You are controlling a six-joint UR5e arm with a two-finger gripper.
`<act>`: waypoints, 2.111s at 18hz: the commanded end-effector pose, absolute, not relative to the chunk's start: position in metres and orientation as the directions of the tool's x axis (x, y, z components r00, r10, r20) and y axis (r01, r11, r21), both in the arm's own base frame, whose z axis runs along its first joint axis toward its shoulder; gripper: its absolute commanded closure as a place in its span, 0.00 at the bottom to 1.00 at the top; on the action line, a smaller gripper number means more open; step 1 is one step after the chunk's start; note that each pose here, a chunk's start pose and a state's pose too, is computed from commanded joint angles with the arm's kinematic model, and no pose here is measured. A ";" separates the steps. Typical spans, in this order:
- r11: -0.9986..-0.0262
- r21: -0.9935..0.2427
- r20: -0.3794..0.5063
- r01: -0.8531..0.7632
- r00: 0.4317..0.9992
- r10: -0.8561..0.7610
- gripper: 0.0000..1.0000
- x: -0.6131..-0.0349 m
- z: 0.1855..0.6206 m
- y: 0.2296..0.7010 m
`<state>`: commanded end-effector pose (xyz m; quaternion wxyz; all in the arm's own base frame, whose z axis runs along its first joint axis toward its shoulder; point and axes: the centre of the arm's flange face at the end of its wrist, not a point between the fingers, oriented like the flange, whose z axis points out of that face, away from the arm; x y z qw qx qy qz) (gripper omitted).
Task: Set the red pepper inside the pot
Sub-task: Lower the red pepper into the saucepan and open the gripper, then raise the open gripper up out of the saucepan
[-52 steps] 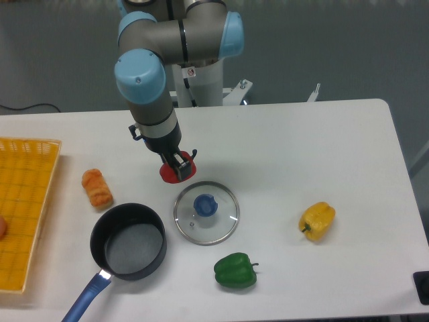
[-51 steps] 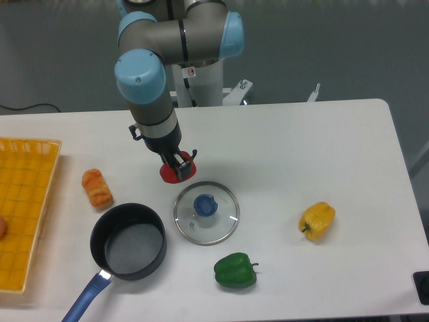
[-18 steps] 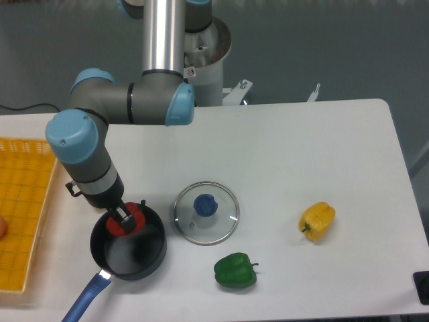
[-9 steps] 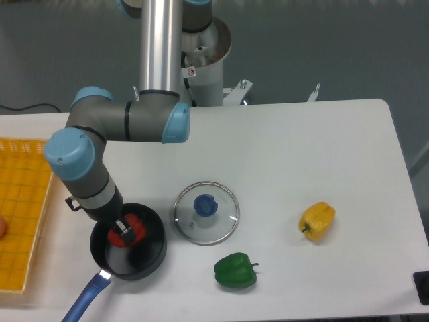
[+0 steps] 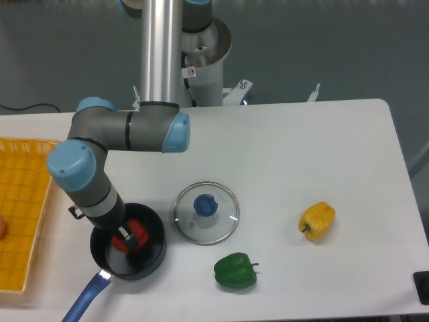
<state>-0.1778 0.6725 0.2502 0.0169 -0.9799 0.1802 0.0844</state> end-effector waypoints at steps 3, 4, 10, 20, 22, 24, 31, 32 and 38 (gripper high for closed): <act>-0.935 0.011 -0.174 -0.353 0.921 -0.350 0.51 -0.179 0.243 0.673; -0.936 0.024 -0.183 -0.351 0.919 -0.350 0.51 -0.180 0.241 0.673; -0.931 0.027 -0.189 -0.363 0.913 -0.362 0.43 -0.174 0.237 0.676; -0.929 0.021 -0.195 -0.369 0.910 -0.366 0.15 -0.174 0.243 0.675; -0.929 0.018 -0.199 -0.369 0.910 -0.365 0.14 -0.173 0.246 0.675; -0.929 0.004 -0.214 -0.370 0.907 -0.362 0.12 -0.172 0.262 0.673; -0.927 -0.063 -0.283 -0.371 0.897 -0.340 0.00 -0.165 0.342 0.652; -0.927 -0.068 -0.288 -0.368 0.897 -0.335 0.00 -0.165 0.350 0.648; -0.929 -0.058 -0.281 -0.365 0.899 -0.336 0.00 -0.166 0.381 0.630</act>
